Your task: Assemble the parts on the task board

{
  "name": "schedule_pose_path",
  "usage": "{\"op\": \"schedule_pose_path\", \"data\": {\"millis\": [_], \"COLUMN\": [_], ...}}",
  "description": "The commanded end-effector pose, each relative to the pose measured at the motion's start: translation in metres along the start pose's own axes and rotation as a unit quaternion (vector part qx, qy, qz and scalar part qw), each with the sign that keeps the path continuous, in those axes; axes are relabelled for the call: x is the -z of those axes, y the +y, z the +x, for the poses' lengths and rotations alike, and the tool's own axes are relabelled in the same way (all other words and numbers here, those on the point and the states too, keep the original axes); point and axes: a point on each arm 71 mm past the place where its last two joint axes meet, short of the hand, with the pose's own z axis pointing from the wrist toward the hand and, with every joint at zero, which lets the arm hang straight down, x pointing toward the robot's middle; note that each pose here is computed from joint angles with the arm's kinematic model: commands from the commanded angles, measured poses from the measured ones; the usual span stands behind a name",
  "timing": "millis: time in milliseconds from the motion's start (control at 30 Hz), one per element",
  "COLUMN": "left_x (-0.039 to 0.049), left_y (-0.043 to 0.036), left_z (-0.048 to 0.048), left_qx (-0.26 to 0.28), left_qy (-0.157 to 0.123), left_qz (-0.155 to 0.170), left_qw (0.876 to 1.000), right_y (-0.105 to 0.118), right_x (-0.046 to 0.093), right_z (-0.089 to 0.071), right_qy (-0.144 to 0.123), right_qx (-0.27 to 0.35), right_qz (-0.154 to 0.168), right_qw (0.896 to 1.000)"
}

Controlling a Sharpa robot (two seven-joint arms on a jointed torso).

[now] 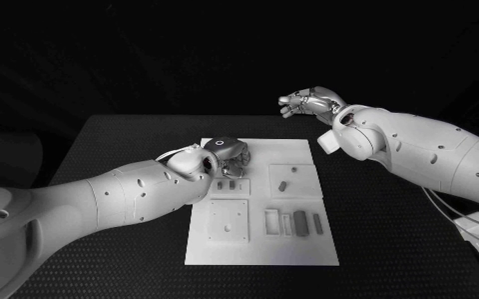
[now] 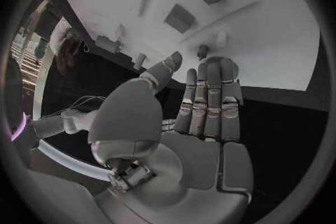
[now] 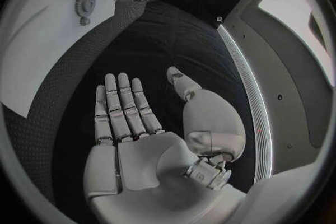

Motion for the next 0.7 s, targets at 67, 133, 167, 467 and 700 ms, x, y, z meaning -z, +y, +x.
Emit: {"op": "schedule_pose_path", "data": {"millis": [67,133,167,467,700], "left_x": [-0.0008,-0.0010,-0.0009,-0.0026,-0.0038], "left_y": [-0.0006,0.0007,0.0015,0.0022,0.0029], "left_z": [0.0033,0.0041,0.0045,0.0062,0.0107], "left_qx": [-0.015,-0.015,-0.015,-0.016,-0.016], "left_qy": [0.022,0.023,0.023,0.023,0.030], "left_qz": [0.008,0.005,0.003,-0.003,-0.007], "left_qw": [1.000,1.000,1.000,1.000,0.999], "right_y": [0.0017,0.0018,0.0019,0.0029,0.0038], "right_x": [-0.0001,-0.0002,-0.0003,-0.0001,0.0000], "right_z": [0.0016,0.0019,0.0021,0.0041,0.0059], "right_qy": [0.004,0.004,0.005,0.008,0.011], "right_qx": [0.004,0.004,0.004,0.003,0.002], "right_qz": [-0.009,-0.010,-0.010,-0.011,-0.012], "right_qw": [1.000,1.000,1.000,1.000,1.000]}}
